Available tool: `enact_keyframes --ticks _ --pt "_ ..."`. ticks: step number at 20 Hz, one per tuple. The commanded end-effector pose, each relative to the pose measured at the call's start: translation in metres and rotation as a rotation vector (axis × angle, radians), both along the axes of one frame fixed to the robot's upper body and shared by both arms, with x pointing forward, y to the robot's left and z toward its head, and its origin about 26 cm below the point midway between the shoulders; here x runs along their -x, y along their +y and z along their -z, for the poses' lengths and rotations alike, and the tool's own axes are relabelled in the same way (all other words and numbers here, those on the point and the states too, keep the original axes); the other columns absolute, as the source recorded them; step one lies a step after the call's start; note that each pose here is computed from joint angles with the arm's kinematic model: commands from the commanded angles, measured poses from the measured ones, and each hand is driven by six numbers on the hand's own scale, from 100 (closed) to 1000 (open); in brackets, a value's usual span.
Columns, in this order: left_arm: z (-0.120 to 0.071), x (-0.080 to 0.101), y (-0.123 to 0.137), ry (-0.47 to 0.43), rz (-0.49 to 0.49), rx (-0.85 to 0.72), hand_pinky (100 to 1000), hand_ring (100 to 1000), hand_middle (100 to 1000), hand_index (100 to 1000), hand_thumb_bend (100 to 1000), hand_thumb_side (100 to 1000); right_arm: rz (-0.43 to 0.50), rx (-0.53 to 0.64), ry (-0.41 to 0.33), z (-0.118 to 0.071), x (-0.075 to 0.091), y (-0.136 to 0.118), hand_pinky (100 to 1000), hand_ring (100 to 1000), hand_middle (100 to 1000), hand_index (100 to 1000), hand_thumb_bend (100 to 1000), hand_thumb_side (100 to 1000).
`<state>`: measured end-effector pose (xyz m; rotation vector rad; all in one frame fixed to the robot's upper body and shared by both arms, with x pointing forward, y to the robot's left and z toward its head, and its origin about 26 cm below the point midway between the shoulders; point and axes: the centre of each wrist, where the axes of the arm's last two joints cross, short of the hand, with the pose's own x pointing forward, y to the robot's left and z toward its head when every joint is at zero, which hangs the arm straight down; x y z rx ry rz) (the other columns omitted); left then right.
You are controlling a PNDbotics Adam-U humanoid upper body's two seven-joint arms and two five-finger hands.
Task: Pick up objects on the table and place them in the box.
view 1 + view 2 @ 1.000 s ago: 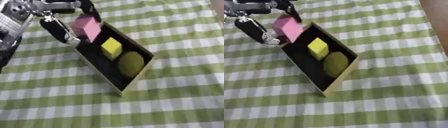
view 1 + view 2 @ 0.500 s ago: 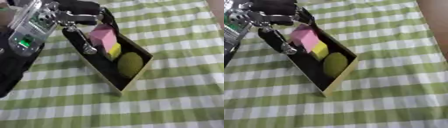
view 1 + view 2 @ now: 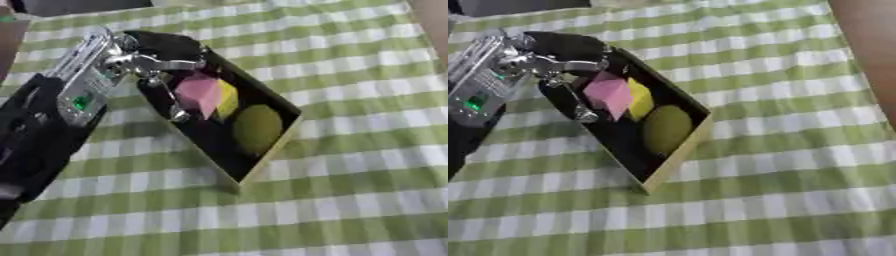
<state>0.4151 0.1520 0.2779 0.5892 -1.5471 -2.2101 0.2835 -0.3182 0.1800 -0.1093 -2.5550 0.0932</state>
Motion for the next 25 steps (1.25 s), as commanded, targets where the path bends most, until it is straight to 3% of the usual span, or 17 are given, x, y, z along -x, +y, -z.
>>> enact_keyframes --ticks 1,3,11,14,20,25 --pt "-0.005 -0.002 0.006 -0.027 -0.005 -0.02 931 909 850 950 483 144 -0.001 0.016 -0.013 -0.006 0.001 0.0 935 1000 527 882 100 623" --pt "-0.007 -0.001 0.009 -0.041 -0.008 -0.005 933 912 854 952 488 176 -0.002 0.017 -0.009 -0.005 0.001 0.0 936 1000 527 882 100 623" --pt "-0.042 0.014 0.024 -0.096 -0.005 0.171 916 893 834 935 348 112 -0.007 0.02 0.001 -0.004 0.001 0.0 935 1000 527 882 100 622" --pt "-0.057 0.024 0.033 -0.105 0.003 0.251 900 874 817 916 244 100 -0.006 0.018 -0.003 -0.004 0.002 -0.001 934 1000 528 881 100 622" --pt "-0.079 0.058 0.071 -0.135 0.003 0.454 884 853 798 893 100 100 0.004 0.015 -0.026 -0.005 0.003 -0.006 931 1000 532 879 100 617" --pt "-0.081 0.092 0.099 -0.183 0.008 0.665 869 822 777 881 100 156 0.021 0.003 -0.043 -0.003 0.005 -0.009 929 1000 533 877 100 612"
